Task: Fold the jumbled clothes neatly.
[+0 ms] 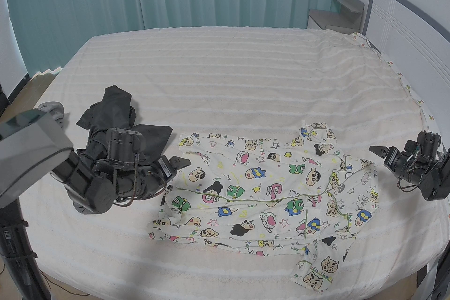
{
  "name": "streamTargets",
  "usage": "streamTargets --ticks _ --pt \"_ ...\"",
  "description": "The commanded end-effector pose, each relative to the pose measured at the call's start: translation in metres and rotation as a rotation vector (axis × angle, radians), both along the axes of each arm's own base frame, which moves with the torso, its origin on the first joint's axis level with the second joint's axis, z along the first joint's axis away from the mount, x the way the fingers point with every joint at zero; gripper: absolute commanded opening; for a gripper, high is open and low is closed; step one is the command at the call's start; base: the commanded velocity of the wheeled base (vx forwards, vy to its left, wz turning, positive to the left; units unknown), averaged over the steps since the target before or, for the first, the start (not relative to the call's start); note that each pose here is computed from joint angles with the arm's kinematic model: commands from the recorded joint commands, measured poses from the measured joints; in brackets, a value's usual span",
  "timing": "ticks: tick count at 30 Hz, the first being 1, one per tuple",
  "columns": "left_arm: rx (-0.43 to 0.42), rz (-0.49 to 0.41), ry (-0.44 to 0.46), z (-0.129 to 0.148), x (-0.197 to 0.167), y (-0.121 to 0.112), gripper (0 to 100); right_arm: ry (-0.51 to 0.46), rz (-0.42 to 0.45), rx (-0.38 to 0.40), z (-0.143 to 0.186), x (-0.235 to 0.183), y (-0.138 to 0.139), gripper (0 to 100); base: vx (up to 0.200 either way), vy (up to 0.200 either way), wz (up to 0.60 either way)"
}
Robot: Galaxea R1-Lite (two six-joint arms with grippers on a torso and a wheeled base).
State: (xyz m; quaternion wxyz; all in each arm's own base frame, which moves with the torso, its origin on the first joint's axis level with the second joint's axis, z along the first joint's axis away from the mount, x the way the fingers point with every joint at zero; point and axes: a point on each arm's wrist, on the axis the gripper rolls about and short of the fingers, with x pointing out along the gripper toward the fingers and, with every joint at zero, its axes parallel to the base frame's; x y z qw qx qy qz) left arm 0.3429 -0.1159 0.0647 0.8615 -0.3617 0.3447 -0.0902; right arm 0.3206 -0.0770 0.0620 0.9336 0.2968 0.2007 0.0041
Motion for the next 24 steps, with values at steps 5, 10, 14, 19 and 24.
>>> streamTargets --ticks 5,10,14,19,24 --pt "0.088 -0.052 0.082 -0.064 0.033 -0.023 100 -0.044 0.075 -0.013 0.021 -0.017 0.029 100 0.000 0.000 0.00" --pt "0.102 0.003 0.031 -0.063 0.045 -0.022 100 -0.040 0.079 -0.015 0.020 -0.017 0.030 100 0.000 0.000 0.00" --pt "0.095 0.012 0.005 -0.056 0.050 -0.020 100 -0.037 0.082 -0.015 0.019 -0.017 0.031 100 0.000 0.000 0.00" --pt "0.081 0.019 -0.034 -0.049 0.058 -0.021 100 -0.033 0.088 -0.015 0.018 -0.017 0.032 100 0.000 0.000 0.00" --pt "0.074 0.018 -0.053 -0.048 0.064 -0.024 100 -0.028 0.089 -0.013 0.017 -0.017 0.033 100 0.000 0.000 0.00"
